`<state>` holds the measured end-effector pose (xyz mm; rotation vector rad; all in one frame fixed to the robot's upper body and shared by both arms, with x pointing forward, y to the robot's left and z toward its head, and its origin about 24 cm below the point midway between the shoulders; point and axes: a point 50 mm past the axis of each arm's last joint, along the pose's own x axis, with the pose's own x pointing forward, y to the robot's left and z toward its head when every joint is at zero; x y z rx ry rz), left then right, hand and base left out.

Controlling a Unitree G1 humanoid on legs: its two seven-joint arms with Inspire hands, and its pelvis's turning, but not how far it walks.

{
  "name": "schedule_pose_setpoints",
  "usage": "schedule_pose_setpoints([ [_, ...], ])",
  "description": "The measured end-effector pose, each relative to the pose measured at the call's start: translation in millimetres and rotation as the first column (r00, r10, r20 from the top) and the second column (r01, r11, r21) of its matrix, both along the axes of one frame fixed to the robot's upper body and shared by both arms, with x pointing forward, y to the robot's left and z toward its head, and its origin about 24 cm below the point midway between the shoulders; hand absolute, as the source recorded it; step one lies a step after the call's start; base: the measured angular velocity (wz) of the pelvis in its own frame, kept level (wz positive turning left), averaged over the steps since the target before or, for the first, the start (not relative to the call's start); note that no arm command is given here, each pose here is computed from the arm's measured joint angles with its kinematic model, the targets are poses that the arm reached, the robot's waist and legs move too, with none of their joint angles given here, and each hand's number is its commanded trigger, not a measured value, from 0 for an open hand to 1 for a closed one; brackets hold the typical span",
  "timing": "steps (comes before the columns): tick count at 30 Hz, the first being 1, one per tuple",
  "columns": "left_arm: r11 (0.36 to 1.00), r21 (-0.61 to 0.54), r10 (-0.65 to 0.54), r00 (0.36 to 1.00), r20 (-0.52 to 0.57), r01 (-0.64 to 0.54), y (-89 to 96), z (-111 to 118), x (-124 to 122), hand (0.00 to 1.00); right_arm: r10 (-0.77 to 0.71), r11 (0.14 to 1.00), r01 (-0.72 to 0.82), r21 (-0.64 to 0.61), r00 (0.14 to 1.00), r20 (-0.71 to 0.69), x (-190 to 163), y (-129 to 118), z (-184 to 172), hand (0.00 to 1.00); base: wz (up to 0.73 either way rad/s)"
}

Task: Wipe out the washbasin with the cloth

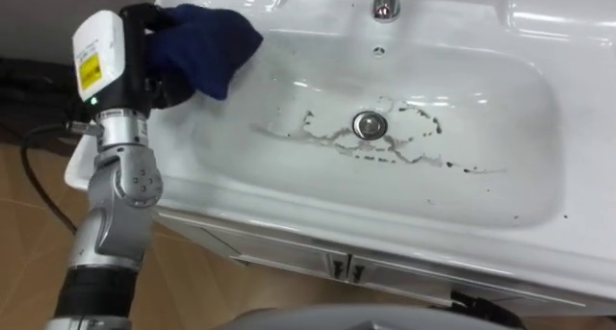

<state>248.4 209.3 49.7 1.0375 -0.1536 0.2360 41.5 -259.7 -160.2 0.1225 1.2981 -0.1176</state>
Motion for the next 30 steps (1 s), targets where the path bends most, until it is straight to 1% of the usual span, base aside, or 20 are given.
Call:
schedule_pose_setpoints([
  [4, 0.997, 0.054, -0.045, 0.999, -0.025, 0.046, -9.7, -3.1, 0.2, 1.0, -0.006, 1.0, 0.006, 0.0, 1.0, 0.005, -0.9, -0.1, 0.0, 0.0, -0.05],
  [7, 0.99, 0.098, -0.095, 0.994, -0.057, 0.1, -20.2, -6.9, 0.0, 1.0, -0.008, 1.0, 0.008, -0.001, 1.0, 0.007, -0.4, -0.8, 0.2, 0.0, 0.02],
  [9, 0.981, 0.132, -0.133, 0.987, -0.094, 0.145, -27.7, -10.7, -0.6, 1.0, -0.011, 1.0, 0.011, -0.002, 1.0, 0.01, 0.3, -1.2, 0.4, 0.0, 0.0],
  [12, 0.968, 0.17, -0.162, 0.977, -0.137, 0.185, -33.8, -14.5, -1.4, 1.0, -0.011, 1.0, 0.011, -0.002, 1.0, 0.013, 1.5, -1.1, 0.5, 0.0, 0.0],
  [15, 0.942, 0.241, -0.188, 0.962, -0.197, 0.233, -39.0, -18.9, -2.3, 1.0, -0.006, 1.0, 0.006, -0.001, 1.0, 0.019, 5.9, -1.6, 1.0, 0.0, 0.0],
  [18, 0.916, 0.302, -0.196, 0.952, -0.236, 0.264, -40.2, -21.3, -3.0, 1.0, -0.007, 1.0, 0.007, -0.002, 1.0, 0.017, 5.4, -1.9, 1.0, 0.0, 0.0],
  [22, 0.908, 0.32, -0.179, 0.941, -0.287, 0.27, -38.1, -27.9, -3.5, 1.0, -0.007, 1.0, 0.007, -0.002, 1.0, 0.017, 5.8, -2.0, 1.0, 0.0, 0.0],
  [25, 0.905, 0.322, -0.149, 0.918, -0.367, 0.276, -34.2, -41.0, -5.6, 1.0, -0.009, 1.0, 0.009, -0.002, 1.0, 0.017, 6.1, -1.7, 0.9, 0.0, 0.0],
  [27, 0.898, 0.327, -0.13, 0.887, -0.444, 0.295, -32.4, -54.1, -9.1, 1.0, -0.004, 1.0, 0.004, -0.003, 1.0, 0.016, 6.7, -0.9, 0.7, 0.0, 0.0],
  [28, 0.896, 0.327, -0.126, 0.877, -0.463, 0.301, -32.1, -57.0, -9.9, 1.0, -0.004, 1.0, 0.004, -0.002, 1.0, 0.017, 7.2, -0.5, 0.6, 0.0, 0.0],
  [30, 0.875, 0.357, -0.107, 0.849, -0.518, 0.328, -31.9, -64.1, -12.1, 1.0, 0.004, 1.0, -0.004, 0.004, 1.0, 0.021, 10.1, 2.0, 0.2, 0.0, 0.0],
])
